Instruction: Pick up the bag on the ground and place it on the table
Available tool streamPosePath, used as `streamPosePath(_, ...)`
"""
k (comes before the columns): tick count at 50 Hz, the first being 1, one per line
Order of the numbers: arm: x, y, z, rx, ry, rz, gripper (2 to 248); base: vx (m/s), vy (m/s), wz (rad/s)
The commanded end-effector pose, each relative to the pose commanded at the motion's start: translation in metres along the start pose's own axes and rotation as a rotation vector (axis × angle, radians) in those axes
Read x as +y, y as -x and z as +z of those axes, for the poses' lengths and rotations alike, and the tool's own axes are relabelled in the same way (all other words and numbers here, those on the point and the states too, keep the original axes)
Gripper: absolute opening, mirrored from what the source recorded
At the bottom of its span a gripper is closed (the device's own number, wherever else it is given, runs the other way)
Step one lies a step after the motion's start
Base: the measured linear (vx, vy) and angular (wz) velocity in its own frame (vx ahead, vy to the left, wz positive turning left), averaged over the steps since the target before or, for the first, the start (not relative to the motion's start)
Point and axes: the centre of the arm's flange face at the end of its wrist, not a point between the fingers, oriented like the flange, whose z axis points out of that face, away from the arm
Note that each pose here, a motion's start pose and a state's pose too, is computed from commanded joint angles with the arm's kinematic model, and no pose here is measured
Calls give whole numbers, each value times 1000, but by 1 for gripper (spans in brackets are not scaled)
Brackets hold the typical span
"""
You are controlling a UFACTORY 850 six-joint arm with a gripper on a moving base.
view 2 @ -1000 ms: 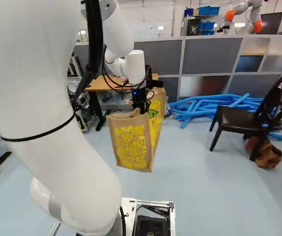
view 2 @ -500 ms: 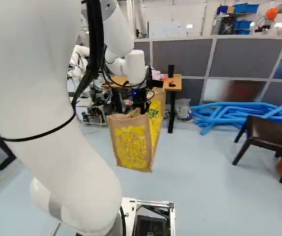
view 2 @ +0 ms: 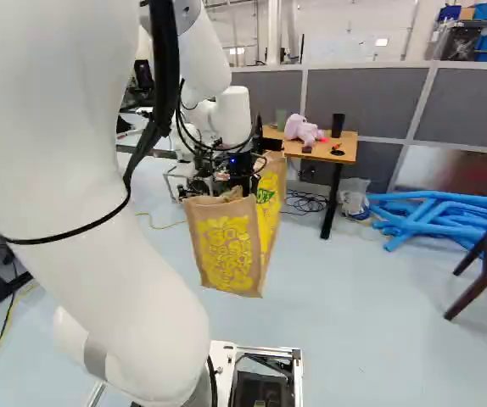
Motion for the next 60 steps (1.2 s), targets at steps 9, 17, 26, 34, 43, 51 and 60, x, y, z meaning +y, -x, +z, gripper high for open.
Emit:
streamPosePath(9,0,0,0,0,0,0,21,44,59,274)
streamPosePath(17,0,0,0,0,0,0,21,72,68,314)
streamPosePath(26,0,0,0,0,0,0,21,113,56,252)
streamPosePath(34,0,0,0,0,0,0,21,128,6,14)
streamPosePath(43,0,0,0,0,0,0,21,114,5,-1)
streamPosePath(51,0,0,0,0,0,0,21,116,3,-4)
streamPosePath(60,0,0,0,0,0,0,21,133,4,-1)
